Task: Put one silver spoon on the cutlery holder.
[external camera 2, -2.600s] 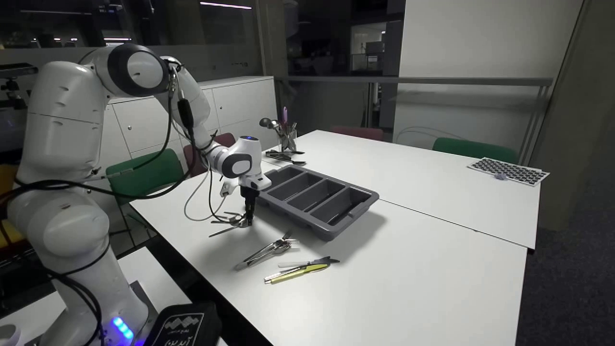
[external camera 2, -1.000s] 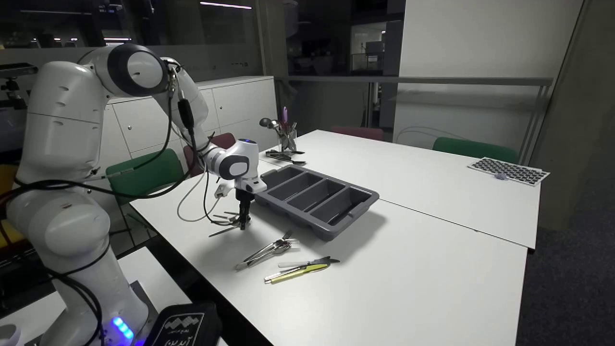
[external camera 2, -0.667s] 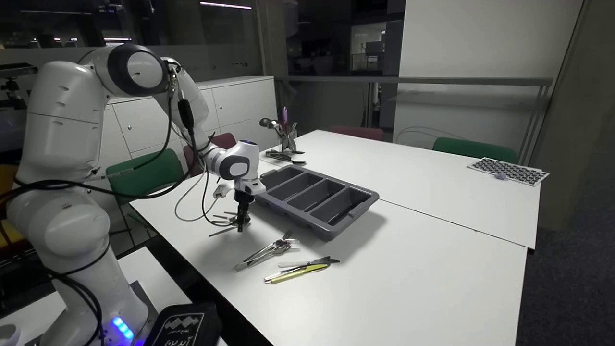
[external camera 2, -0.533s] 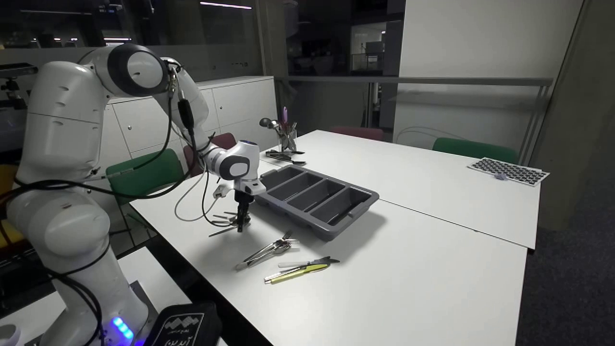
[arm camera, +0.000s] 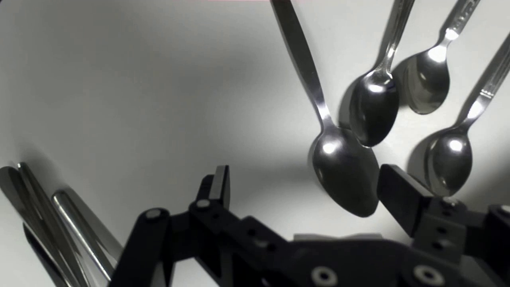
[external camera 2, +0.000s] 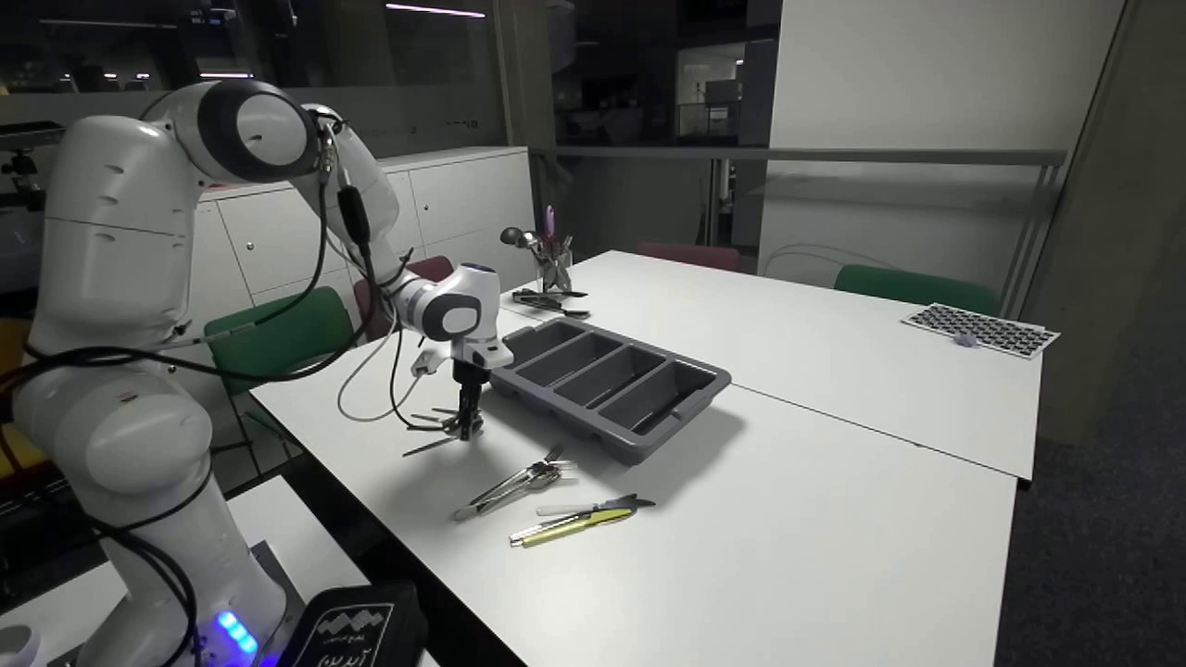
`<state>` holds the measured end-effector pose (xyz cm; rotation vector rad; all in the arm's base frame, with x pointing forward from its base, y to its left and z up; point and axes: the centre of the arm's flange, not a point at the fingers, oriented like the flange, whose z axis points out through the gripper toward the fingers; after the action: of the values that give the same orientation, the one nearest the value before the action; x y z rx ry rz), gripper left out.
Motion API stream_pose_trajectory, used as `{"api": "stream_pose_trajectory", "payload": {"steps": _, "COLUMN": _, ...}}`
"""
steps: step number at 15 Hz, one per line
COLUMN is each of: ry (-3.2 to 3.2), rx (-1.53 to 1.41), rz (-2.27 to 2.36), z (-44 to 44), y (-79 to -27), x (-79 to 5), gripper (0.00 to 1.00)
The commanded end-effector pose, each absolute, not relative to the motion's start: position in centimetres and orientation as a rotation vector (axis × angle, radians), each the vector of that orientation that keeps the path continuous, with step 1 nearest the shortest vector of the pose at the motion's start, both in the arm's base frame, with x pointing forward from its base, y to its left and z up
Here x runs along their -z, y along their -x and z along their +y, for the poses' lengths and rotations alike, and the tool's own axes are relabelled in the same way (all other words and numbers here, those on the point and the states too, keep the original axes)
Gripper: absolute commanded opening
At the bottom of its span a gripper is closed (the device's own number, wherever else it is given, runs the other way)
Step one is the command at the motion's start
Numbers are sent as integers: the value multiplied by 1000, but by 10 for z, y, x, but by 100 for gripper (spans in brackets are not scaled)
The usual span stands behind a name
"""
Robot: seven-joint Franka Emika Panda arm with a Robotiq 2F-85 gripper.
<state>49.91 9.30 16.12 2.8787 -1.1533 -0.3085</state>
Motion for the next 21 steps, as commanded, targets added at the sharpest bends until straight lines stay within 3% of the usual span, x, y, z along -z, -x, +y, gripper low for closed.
{"api": "stream_pose_trajectory", "payload": {"steps": 1, "ry": -2881, "rx": 285, "rz": -1152, "z": 91, "y": -493, "x": -187, "gripper": 100}}
{"api": "stream_pose_trajectory", "payload": {"steps": 21, "ry": -2948, "rx": 348, "rz": -1108, "z": 77, "y": -532, "x": -181, "gripper": 100}}
